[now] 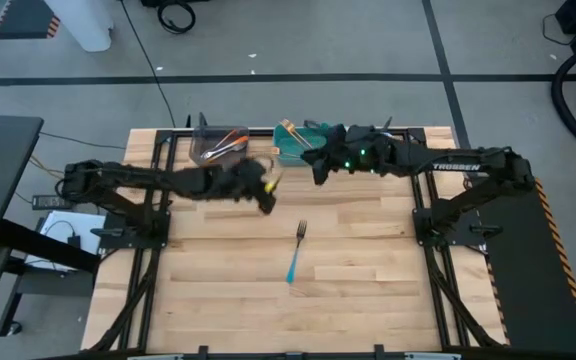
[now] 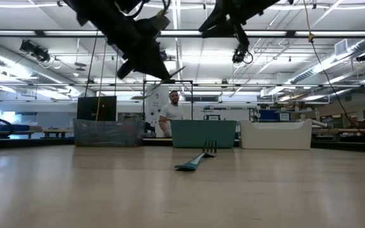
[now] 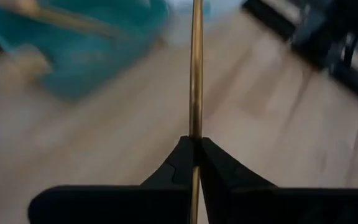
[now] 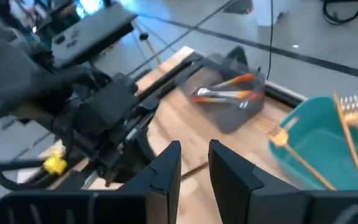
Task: Sort silverware by color (type)
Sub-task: Put the gold fork into the green bin
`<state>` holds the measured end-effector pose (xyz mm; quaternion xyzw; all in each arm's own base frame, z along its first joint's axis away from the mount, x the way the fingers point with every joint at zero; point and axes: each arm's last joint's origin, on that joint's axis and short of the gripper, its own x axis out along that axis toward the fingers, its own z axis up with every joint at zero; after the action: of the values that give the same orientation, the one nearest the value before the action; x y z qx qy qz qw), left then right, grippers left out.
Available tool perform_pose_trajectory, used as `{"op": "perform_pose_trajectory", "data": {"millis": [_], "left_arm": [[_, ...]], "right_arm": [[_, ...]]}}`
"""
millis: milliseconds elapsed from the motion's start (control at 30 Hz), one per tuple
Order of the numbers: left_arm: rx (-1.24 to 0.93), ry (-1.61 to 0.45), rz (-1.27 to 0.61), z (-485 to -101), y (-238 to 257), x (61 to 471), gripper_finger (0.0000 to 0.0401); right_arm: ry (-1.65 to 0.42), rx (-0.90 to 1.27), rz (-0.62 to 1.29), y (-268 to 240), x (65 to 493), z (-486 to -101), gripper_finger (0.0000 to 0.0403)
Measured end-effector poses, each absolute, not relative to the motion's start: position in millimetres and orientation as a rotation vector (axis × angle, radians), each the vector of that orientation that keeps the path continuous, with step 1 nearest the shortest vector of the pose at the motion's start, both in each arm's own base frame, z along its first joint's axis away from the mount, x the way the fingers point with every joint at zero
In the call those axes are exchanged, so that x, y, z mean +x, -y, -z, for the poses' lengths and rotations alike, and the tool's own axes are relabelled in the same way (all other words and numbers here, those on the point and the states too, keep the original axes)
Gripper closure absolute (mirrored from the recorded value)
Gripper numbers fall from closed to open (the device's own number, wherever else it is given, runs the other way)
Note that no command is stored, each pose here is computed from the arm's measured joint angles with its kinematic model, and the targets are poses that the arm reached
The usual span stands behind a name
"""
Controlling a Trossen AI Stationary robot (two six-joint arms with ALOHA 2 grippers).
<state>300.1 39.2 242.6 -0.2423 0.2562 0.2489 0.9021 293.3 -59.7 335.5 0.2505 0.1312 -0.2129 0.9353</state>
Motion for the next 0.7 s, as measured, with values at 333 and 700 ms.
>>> {"op": "perform_pose_trajectory", "data": {"millis": [333,700], "left_arm": [[-0.381,-0.246,-0.614,-283.2,-116.5,298.0,0.0384],[-0.409,0.024,-0.571,-307.6,-133.6,297.1,0.0384]], "right_arm": [[-0.212,0.501,0.49,111.9,297.4,-327.1,0.0314],[-0.017,0.513,0.351,146.9,317.9,-321.5,0.0314]]}}
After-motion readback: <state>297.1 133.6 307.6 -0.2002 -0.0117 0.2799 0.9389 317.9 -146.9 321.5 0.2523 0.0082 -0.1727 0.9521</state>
